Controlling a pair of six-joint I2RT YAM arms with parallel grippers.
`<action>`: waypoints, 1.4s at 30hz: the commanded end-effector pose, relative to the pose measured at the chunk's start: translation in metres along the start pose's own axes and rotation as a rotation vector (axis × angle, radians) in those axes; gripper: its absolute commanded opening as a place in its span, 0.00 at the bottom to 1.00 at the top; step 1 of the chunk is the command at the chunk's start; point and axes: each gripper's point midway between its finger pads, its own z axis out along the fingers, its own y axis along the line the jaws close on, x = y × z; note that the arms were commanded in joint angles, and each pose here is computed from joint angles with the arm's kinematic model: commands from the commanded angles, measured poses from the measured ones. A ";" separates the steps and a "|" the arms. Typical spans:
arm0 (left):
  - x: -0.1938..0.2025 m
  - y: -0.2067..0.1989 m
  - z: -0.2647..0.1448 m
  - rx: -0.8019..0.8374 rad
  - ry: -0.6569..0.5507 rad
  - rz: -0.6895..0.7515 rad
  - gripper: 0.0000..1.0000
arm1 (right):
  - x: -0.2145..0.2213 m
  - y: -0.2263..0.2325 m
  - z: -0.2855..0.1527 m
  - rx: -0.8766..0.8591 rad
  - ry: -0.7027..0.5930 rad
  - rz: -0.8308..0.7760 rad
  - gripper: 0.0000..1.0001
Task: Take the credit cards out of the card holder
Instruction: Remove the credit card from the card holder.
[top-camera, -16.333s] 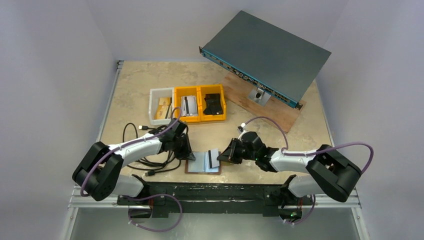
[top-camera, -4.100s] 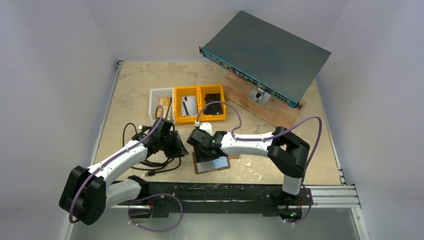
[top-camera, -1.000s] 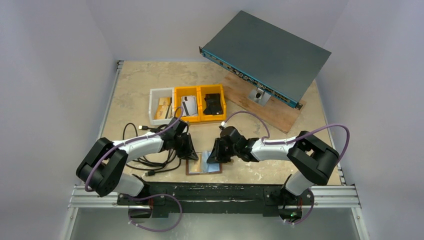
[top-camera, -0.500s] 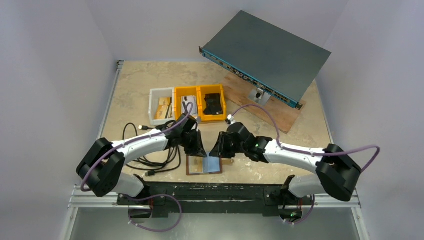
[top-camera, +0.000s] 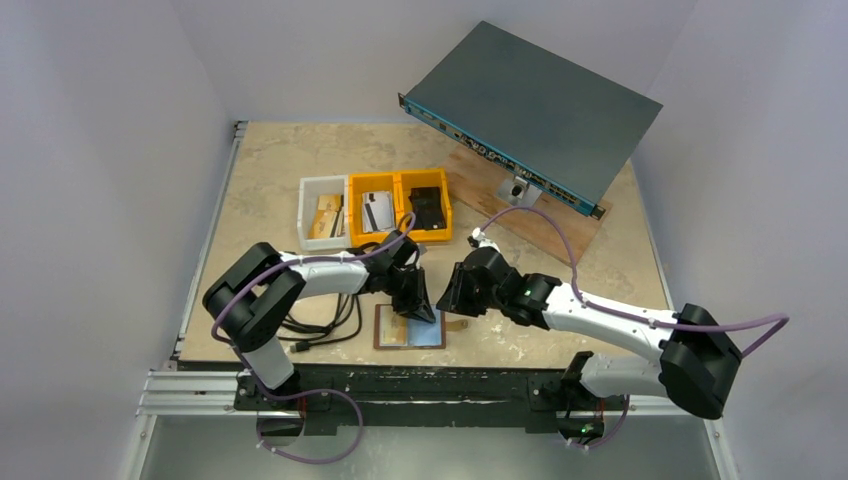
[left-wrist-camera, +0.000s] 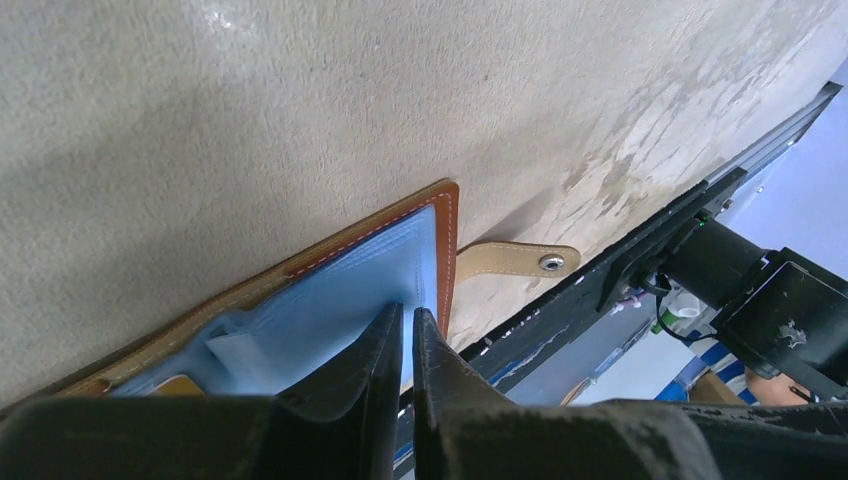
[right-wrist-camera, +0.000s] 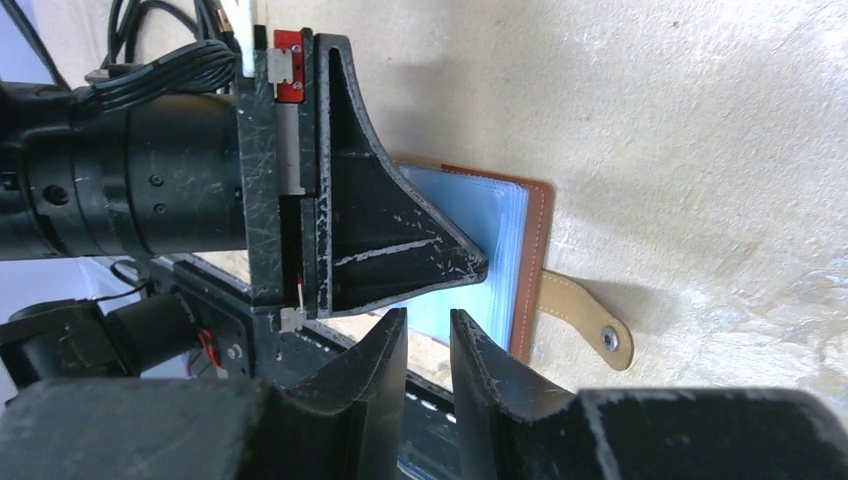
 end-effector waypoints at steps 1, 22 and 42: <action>-0.012 -0.018 -0.007 0.039 -0.053 0.044 0.09 | -0.007 -0.010 0.004 0.058 -0.034 -0.027 0.23; -0.032 0.057 -0.101 -0.135 -0.304 -0.027 0.14 | 0.015 0.060 0.034 -0.008 0.052 -0.162 0.26; -0.007 0.084 -0.082 -0.122 -0.249 -0.059 0.13 | 0.051 0.035 0.082 -0.053 0.225 -0.068 0.28</action>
